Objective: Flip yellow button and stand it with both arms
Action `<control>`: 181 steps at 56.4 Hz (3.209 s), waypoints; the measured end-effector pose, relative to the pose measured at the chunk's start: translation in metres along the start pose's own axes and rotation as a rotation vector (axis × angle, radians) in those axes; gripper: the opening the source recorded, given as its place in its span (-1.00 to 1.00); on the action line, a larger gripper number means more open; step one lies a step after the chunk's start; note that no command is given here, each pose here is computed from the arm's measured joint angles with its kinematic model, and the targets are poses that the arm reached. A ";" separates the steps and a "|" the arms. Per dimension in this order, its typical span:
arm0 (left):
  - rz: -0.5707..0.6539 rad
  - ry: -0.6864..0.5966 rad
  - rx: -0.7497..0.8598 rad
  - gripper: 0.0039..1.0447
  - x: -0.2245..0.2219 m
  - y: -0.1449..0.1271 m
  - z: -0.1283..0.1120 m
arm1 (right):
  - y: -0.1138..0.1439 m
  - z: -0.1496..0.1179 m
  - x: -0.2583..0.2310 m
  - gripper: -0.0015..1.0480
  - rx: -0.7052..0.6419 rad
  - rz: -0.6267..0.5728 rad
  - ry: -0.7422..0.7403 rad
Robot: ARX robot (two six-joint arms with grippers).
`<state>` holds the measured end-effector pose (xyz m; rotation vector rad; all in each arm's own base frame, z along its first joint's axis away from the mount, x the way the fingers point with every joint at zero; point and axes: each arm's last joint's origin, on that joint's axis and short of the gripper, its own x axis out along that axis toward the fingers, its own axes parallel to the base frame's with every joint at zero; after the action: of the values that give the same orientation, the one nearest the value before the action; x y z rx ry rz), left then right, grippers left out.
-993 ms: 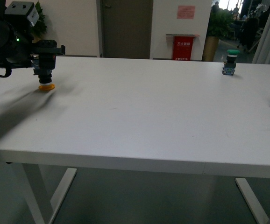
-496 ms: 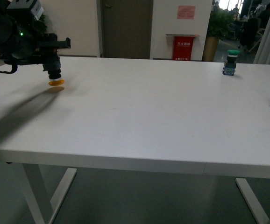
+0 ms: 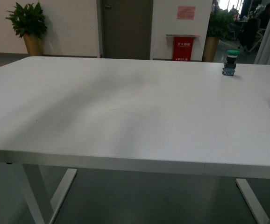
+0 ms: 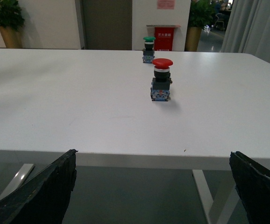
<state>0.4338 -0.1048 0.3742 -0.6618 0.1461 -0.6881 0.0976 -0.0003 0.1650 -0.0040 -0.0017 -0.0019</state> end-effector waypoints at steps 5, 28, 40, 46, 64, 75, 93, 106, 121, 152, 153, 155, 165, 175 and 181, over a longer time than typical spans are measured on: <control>-0.089 0.034 -0.131 -0.31 0.006 0.001 -0.016 | 0.000 0.000 0.000 0.87 0.000 0.000 0.000; -0.423 0.124 -0.602 -0.31 0.021 -0.002 -0.069 | 0.000 0.000 0.000 0.87 0.000 0.000 0.000; -0.386 0.161 -0.715 -0.31 0.035 0.022 -0.095 | 0.000 0.000 0.000 0.87 0.000 0.000 0.000; -0.385 0.176 -0.736 -0.31 0.040 0.028 -0.105 | 0.001 0.001 0.001 0.87 -0.038 -0.003 0.072; -0.398 0.175 -0.717 -0.31 0.048 0.017 -0.101 | 0.002 0.130 0.060 0.87 0.134 0.231 0.037; -0.401 0.182 -0.696 -0.31 0.053 0.014 -0.095 | -0.039 0.215 0.119 0.87 0.637 0.325 0.068; -0.394 0.193 -0.656 -0.32 0.063 0.010 -0.093 | -0.027 0.179 0.185 0.87 1.157 0.373 0.370; -0.440 0.190 -0.642 -0.32 0.072 0.005 -0.086 | 0.000 0.176 0.207 0.87 1.235 0.429 0.395; -0.463 0.194 -0.663 -0.32 0.079 0.000 -0.090 | 0.021 0.180 0.227 0.87 1.273 0.448 0.387; -0.485 0.202 -0.682 -0.32 0.080 -0.007 -0.105 | 0.041 0.180 0.263 0.87 1.292 0.377 0.287; -0.485 0.203 -0.682 -0.32 0.080 -0.006 -0.105 | 0.040 0.181 0.265 0.87 1.296 0.376 0.282; -0.483 0.203 -0.683 -0.32 0.080 -0.006 -0.105 | 0.039 0.182 0.266 0.87 1.303 0.372 0.289; -0.482 0.203 -0.690 -0.32 0.080 -0.006 -0.105 | 0.041 0.179 0.265 0.87 1.315 0.389 0.339; -0.481 0.202 -0.694 -0.32 0.080 -0.006 -0.106 | 0.044 0.177 0.267 0.38 1.320 0.384 0.339; -0.481 0.194 -0.697 -0.32 0.081 -0.006 -0.105 | 0.044 0.176 0.268 0.05 1.326 0.371 0.300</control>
<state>0.4572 -0.2136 0.3024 -1.3218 0.4259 -1.1826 0.3654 0.0441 0.3418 1.3217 0.2975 0.3695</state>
